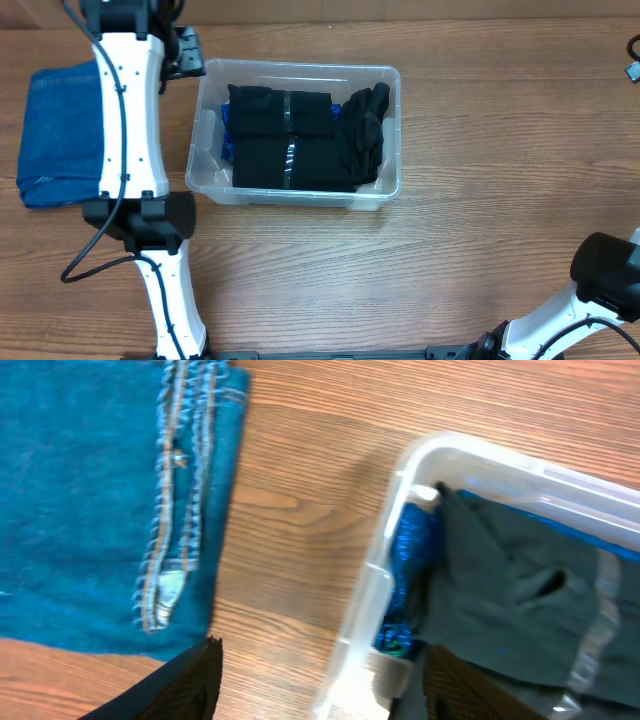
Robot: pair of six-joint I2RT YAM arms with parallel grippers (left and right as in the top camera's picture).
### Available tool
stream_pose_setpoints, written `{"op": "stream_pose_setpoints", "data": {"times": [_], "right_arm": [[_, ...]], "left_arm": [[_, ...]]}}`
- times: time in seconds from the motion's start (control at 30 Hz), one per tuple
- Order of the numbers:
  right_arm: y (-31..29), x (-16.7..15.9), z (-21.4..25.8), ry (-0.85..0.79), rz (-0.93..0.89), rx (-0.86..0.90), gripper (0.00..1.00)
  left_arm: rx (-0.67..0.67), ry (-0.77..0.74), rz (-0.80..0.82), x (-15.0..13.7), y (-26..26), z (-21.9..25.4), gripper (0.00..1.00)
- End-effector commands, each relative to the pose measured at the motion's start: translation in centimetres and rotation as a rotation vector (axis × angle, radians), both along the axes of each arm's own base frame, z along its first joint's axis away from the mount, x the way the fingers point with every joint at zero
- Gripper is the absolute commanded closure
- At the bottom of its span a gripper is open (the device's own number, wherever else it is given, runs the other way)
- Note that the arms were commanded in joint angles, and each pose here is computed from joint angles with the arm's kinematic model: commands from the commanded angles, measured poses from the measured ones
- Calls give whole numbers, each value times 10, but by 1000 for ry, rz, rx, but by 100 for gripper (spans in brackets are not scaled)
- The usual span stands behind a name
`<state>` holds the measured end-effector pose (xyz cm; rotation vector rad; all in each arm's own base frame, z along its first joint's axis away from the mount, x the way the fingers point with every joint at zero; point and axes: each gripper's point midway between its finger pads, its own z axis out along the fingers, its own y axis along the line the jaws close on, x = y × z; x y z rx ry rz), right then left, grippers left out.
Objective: Pack container
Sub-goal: 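Move the left gripper to the folded blue jeans and grasp them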
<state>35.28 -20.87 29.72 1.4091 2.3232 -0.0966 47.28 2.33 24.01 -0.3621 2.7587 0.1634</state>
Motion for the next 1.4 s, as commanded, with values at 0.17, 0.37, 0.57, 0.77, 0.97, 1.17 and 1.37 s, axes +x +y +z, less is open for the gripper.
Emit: {"op": "stream_pose_setpoints", "data": {"times": [0.17, 0.37, 0.57, 0.77, 0.97, 1.17, 1.37], "right_arm": [[-1, 0, 5, -15, -3, -11, 0], [-1, 0, 5, -15, -3, -12, 0], [-1, 0, 5, -15, -3, -12, 0], [-1, 0, 5, -15, -3, -12, 0], [-1, 0, 5, -15, -3, -11, 0], [-1, 0, 5, -15, -3, -12, 0], [-1, 0, 5, -15, -3, -12, 0]], "left_arm": [[168, 146, 101, -25, 80, -25, 29], [146, 274, 193, -42, 126, -85, 28], [172, 289, 57, -25, 124, -141, 18], [247, 283, 16, -19, 131, -169, 11], [293, 218, -8, -1, 143, -171, 10], [299, 225, -40, 9, 143, -194, 10], [291, 260, -44, 8, 144, -217, 11]]}}
